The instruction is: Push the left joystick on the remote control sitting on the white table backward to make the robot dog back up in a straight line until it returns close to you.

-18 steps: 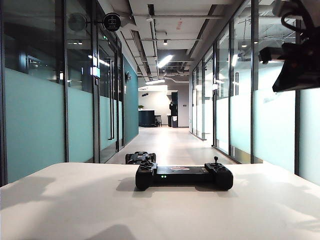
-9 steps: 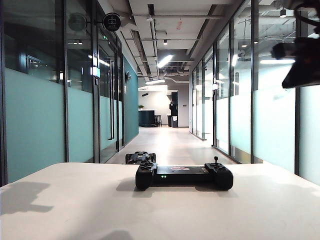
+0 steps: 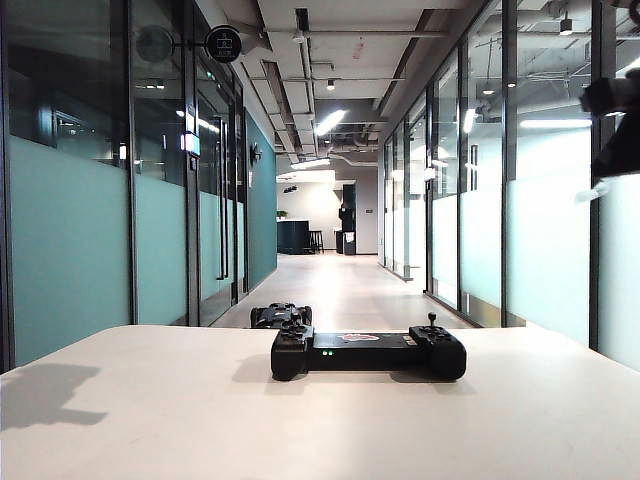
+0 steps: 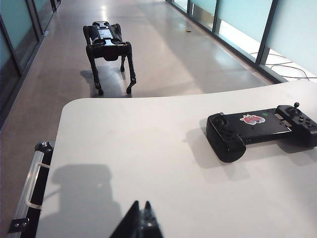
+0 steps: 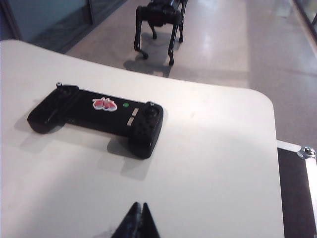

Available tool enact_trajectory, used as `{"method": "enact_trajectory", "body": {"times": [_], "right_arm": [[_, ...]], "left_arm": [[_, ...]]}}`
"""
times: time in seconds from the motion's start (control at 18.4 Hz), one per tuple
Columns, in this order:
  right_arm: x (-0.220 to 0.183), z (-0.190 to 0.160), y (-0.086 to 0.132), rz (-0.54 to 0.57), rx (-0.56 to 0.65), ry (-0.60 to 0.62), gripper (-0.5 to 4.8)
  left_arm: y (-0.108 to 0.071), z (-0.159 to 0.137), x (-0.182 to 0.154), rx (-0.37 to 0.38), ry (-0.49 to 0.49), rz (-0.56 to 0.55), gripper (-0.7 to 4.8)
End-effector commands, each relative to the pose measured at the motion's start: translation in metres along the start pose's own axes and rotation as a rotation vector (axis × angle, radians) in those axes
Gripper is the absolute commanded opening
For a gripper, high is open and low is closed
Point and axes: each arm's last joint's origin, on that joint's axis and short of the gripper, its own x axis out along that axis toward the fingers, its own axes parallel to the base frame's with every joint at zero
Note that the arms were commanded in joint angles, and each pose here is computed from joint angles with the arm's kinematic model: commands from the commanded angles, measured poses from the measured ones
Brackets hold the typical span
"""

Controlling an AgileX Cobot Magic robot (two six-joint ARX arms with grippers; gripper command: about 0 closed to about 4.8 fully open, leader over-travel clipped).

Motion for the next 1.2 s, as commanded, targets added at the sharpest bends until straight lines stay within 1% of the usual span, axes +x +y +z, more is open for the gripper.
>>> {"method": "enact_trajectory", "body": {"times": [0.05, 0.27, 0.49, 0.65, 0.82, 0.98, 1.2], "right_arm": [[-0.003, -0.002, 0.000, 0.026, -0.001, -0.009, -0.06], [-0.016, -0.021, -0.002, 0.026, 0.005, -0.046, -0.06], [-0.023, -0.041, -0.003, 0.043, 0.006, -0.052, -0.06], [-0.026, -0.048, -0.004, 0.038, 0.010, -0.076, -0.06], [-0.029, -0.058, -0.006, -0.027, 0.016, -0.097, -0.06], [-0.031, -0.064, -0.010, -0.054, 0.027, -0.118, -0.06], [-0.034, -0.064, -0.017, -0.091, 0.047, -0.161, -0.06]], "left_arm": [[0.000, 0.001, 0.000, 0.000, -0.008, -0.003, -0.05], [0.000, 0.001, 0.000, 0.000, -0.008, -0.003, -0.05], [0.000, 0.001, 0.000, 0.000, -0.008, -0.003, -0.05], [0.000, 0.001, 0.000, 0.000, -0.008, -0.003, -0.05], [0.000, 0.001, 0.000, 0.000, -0.008, -0.003, -0.05], [0.000, 0.001, 0.000, 0.000, -0.008, -0.003, -0.05], [0.000, 0.001, 0.000, 0.000, -0.008, -0.003, -0.05]]}}
